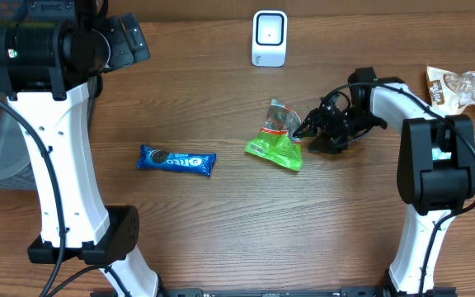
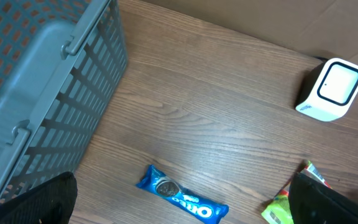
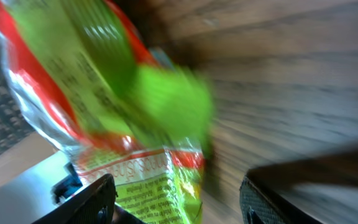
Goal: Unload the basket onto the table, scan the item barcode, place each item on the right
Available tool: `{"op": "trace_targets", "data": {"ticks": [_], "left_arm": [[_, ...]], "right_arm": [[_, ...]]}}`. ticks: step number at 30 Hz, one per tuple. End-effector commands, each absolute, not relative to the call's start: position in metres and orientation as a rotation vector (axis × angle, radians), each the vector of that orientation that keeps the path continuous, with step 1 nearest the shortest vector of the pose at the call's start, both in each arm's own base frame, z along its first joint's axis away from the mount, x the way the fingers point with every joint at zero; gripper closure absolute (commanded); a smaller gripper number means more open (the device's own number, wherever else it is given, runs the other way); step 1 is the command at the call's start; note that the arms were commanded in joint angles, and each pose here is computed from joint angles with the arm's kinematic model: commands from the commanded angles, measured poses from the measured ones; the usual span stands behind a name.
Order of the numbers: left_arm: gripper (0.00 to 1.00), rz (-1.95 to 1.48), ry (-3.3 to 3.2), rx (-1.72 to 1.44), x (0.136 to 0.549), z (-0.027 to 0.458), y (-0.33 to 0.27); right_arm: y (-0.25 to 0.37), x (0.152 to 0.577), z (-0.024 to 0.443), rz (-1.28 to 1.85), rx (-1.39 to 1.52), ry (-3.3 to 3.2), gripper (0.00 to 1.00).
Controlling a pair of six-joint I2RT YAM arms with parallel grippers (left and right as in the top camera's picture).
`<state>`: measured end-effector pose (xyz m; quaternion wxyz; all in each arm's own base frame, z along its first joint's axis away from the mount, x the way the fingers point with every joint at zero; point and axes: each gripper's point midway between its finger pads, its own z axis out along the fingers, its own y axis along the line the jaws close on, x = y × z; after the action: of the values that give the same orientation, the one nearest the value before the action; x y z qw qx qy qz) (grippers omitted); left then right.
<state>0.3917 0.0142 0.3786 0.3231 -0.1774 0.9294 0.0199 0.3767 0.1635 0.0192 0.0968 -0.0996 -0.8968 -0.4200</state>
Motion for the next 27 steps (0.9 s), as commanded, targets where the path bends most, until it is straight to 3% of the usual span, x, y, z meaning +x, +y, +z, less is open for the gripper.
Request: {"op": "trace_targets", "data": {"ticks": [1,8,13,22,27], "left_arm": [[0.00,0.072,2.434,-0.462,0.390,0.380,0.017],[0.00,0.072,2.433,-0.463,0.390,0.380,0.017],[0.00,0.072,2.433,-0.463,0.390,0.380,0.017],[0.00,0.072,2.433,-0.463,0.390,0.380,0.017],[0.00,0.072,2.433,-0.463,0.390,0.380,0.017]], "right_arm": [[0.167,0.378,0.018,-1.303,-0.407,-2.595,0.35],[0.171,0.407,0.021,-1.384,-0.473,-2.644,0.37],[0.157,0.432,0.007,-1.278,-0.556,-2.803,0.38],[0.172,0.456,0.022,-1.430,-0.432,-2.889,0.26],[0.194,0.452,0.024,-1.445,-0.346,-2.896,0.25]]}}
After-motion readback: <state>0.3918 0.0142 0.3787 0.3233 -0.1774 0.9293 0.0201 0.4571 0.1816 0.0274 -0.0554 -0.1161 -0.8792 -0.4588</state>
